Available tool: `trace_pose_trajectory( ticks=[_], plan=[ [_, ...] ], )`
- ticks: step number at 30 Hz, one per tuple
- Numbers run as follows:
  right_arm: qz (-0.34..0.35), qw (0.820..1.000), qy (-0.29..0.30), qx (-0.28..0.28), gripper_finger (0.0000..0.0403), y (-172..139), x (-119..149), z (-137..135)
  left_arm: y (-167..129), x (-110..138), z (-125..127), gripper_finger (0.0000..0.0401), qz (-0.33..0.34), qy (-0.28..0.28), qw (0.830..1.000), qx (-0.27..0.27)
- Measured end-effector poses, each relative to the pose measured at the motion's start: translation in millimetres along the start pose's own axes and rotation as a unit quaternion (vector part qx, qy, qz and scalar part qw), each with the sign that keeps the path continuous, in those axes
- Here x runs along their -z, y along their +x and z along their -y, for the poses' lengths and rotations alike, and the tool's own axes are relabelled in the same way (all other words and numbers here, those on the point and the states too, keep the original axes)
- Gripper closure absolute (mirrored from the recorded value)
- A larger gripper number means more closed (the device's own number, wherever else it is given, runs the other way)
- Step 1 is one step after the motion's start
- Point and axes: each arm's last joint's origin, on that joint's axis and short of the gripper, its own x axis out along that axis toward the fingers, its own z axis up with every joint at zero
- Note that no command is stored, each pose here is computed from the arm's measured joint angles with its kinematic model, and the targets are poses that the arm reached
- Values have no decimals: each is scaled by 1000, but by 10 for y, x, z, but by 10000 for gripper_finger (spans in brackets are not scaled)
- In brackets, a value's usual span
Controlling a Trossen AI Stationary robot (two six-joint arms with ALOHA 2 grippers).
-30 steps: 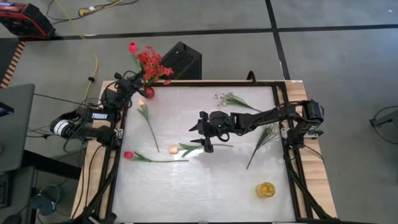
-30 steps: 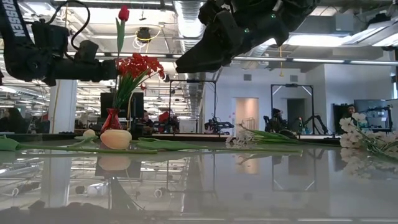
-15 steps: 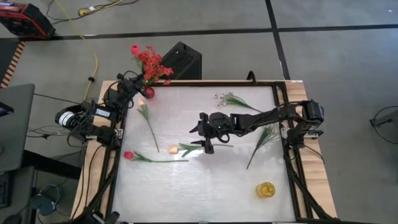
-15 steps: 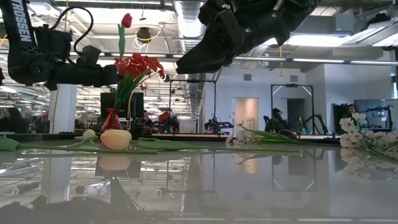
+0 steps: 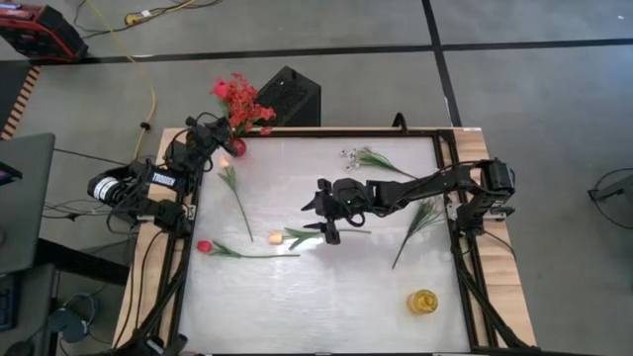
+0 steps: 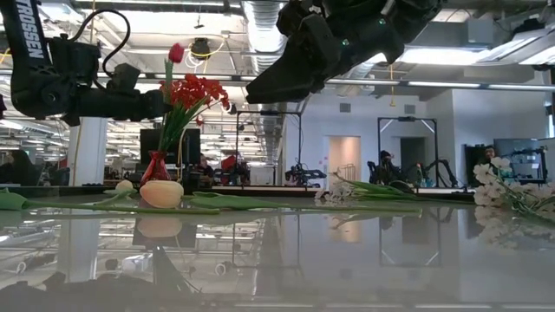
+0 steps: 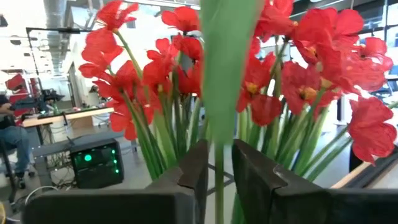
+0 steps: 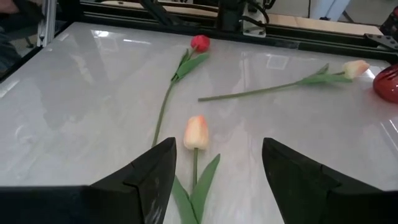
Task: Sort flowers into vase by color
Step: Put the right pink flower into the transparent red vase, then put the pink flower into the transparent red vase
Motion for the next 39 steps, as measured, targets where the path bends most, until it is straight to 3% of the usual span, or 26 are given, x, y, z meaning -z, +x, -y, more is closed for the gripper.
trace_pose_trajectory(
  ticks=[7, 16, 27, 33, 39],
  plan=[
    [0, 1000, 0, 0, 138, 0, -1, 0, 1, 0, -4, 285, 0, -1, 1000, -6],
    [1, 1000, -3, -6, 138, 5, -6, -50, -5, 79, 46, 231, -38, -25, 997, 69],
    [0, 1000, -3, -6, 138, 5, -5, -50, -18, 150, 60, 225, -76, -38, 993, 86],
    [-3, 1000, -2, -7, 138, 4, 2, -50, -30, 58, 55, 226, -60, -19, 994, 84],
    [-4, 1000, -3, -7, 138, 4, 3, -48, -103, -36, 100, 226, -100, 15, 993, 66]
  ],
)
